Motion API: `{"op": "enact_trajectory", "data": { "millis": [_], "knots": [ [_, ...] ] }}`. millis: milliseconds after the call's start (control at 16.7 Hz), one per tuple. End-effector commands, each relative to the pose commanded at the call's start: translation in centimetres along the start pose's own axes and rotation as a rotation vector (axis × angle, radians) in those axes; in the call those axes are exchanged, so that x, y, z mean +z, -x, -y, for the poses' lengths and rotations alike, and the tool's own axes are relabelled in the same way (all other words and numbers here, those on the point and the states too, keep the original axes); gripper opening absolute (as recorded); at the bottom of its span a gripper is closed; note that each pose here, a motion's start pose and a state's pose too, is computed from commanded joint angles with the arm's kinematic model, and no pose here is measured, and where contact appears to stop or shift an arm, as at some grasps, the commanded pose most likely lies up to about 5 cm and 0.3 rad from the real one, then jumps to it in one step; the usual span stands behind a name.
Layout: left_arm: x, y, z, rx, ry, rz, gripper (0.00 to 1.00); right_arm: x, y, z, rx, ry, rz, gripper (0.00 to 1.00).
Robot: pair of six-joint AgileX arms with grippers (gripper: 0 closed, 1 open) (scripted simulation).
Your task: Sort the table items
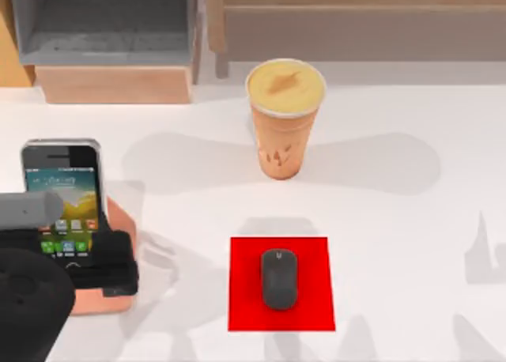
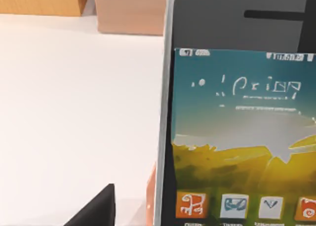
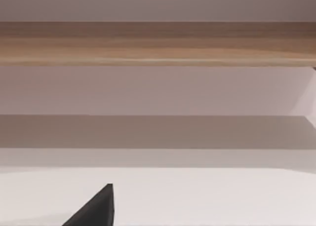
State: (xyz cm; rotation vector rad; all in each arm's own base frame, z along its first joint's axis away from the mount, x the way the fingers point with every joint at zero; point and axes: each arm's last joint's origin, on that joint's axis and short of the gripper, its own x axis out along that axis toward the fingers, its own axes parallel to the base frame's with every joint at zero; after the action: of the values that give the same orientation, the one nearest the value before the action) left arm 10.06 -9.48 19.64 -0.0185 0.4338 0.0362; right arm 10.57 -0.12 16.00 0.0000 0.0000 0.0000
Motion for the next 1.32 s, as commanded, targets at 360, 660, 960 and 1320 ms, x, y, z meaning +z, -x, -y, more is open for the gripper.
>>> {"op": "enact_trajectory", "data": {
  "millis": [360, 660, 960, 1320],
  "knots": [
    [0.2, -0.1, -0.4, -0.048, 0.024, 0.017, 1.00, 0.0, 0.0, 0.0, 0.000, 0.000, 0.000, 1.00],
    [0.5, 0.0, -1.8, -0.176, 0.062, 0.095, 1.00, 0.0, 0.0, 0.0, 0.000, 0.000, 0.000, 1.00],
    [0.1, -0.4, -4.0, -0.244, 0.063, 0.232, 1.00, 0.0, 0.0, 0.0, 0.000, 0.000, 0.000, 1.00],
    [-1.3, -1.3, -6.9, -0.176, 0.018, 0.382, 1.00, 0.0, 0.0, 0.0, 0.000, 0.000, 0.000, 1.00]
  ]
}}
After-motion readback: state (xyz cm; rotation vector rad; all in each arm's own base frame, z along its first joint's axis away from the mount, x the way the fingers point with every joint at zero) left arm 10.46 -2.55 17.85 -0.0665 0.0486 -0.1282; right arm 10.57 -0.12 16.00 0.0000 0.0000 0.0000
